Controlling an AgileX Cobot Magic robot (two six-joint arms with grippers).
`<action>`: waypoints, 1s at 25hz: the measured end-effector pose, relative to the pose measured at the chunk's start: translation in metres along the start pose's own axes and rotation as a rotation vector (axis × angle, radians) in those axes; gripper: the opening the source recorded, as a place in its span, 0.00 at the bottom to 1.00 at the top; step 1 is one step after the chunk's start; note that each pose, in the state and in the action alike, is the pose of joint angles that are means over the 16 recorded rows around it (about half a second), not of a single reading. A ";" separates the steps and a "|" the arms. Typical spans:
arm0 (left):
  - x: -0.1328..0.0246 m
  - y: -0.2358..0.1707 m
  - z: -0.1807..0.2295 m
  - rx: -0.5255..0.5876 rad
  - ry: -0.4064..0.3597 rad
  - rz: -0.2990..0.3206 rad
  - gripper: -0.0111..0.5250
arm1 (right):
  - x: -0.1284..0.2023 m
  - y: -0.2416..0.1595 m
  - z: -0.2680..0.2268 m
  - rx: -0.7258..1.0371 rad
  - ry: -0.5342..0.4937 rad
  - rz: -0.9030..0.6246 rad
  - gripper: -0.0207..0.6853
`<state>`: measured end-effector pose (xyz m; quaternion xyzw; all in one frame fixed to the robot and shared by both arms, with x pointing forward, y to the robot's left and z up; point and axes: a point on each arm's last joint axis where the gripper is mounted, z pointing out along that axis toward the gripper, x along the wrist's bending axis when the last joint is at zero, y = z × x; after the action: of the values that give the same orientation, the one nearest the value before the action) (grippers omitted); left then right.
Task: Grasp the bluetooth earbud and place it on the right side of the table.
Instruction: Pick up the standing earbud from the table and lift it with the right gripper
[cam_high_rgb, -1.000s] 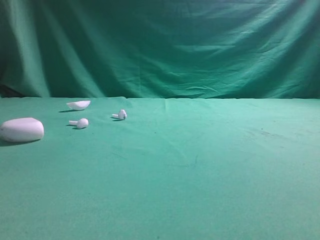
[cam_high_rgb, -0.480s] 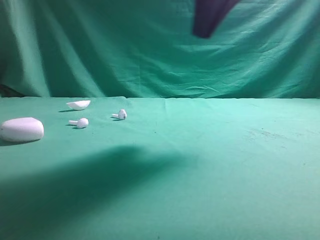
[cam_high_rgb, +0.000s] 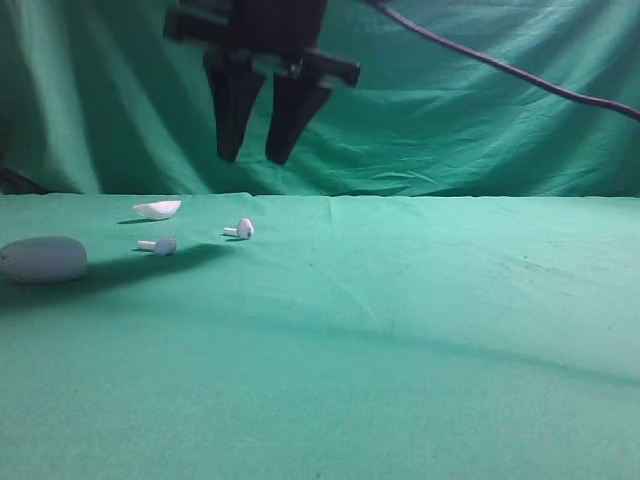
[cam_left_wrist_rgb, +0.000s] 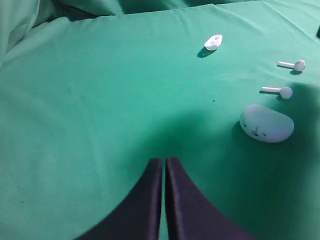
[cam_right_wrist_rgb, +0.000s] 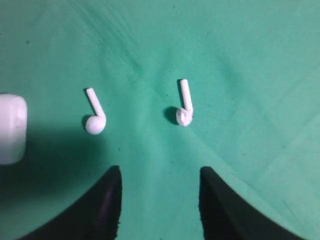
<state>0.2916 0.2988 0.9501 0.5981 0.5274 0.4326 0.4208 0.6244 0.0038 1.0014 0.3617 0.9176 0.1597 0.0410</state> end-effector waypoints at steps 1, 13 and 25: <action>0.000 0.000 0.000 0.000 0.000 0.000 0.02 | -0.001 0.003 0.007 0.009 0.000 0.003 0.50; 0.000 0.000 0.000 0.000 0.000 0.000 0.02 | -0.009 0.013 0.056 0.027 -0.023 0.018 0.52; 0.000 0.000 0.000 0.000 0.000 0.000 0.02 | -0.009 0.012 0.058 0.041 -0.026 0.039 0.27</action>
<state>0.2916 0.2988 0.9501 0.5981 0.5274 0.4326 0.4207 0.6502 0.0213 0.9499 0.3824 0.9128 0.1371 0.0427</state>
